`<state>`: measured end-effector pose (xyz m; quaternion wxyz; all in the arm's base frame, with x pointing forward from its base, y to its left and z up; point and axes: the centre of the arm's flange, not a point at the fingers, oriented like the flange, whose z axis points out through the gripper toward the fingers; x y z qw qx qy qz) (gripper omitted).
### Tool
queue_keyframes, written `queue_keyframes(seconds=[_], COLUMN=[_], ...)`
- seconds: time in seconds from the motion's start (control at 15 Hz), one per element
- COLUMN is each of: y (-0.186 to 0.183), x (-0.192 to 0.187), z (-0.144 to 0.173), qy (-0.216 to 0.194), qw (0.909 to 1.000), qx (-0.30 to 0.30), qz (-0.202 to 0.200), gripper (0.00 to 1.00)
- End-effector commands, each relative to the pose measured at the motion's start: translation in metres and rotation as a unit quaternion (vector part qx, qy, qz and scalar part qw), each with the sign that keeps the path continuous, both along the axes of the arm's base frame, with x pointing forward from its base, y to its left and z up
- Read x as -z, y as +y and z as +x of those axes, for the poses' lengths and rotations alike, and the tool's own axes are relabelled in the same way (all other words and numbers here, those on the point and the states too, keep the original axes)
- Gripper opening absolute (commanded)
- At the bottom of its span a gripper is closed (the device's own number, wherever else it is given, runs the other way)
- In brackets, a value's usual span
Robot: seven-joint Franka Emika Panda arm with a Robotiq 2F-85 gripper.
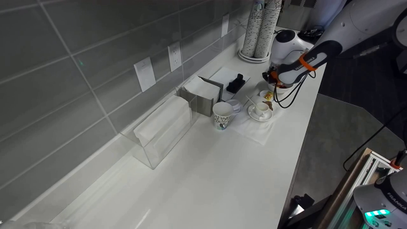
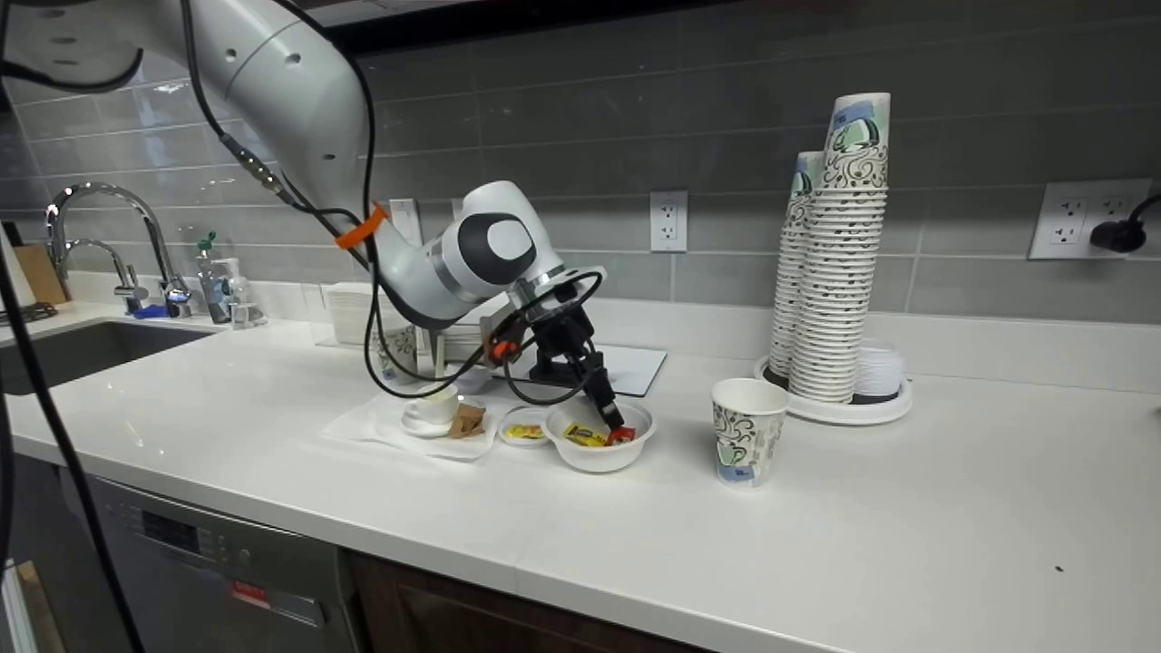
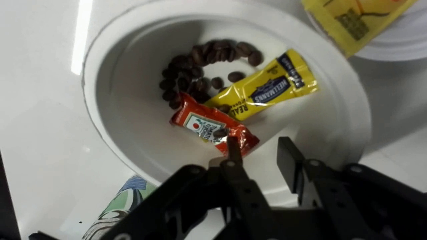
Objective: Remove the sauce packets from the bowl, then place them on the counter
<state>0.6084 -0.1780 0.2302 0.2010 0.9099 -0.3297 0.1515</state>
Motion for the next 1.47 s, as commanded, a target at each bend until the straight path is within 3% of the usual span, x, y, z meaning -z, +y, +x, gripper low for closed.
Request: queue_keyframes(seconds=[0.0, 0.6, 1.0, 1.4], y=[0.003, -0.001, 0.000, -0.009], x=[0.002, 0.006, -0.008, -0.021], z=[0.003, -0.003, -0.010, -0.019], qy=[0.003, 0.011, 0.011, 0.006], qw=[0.9997, 0.9994, 0.9994, 0.9995], qx=[-0.005, -0.005, -0.007, -0.015], qz=[-0.025, -0.031, -0.032, -0.027], gripper=[0.36, 0.33, 0.40, 0.32])
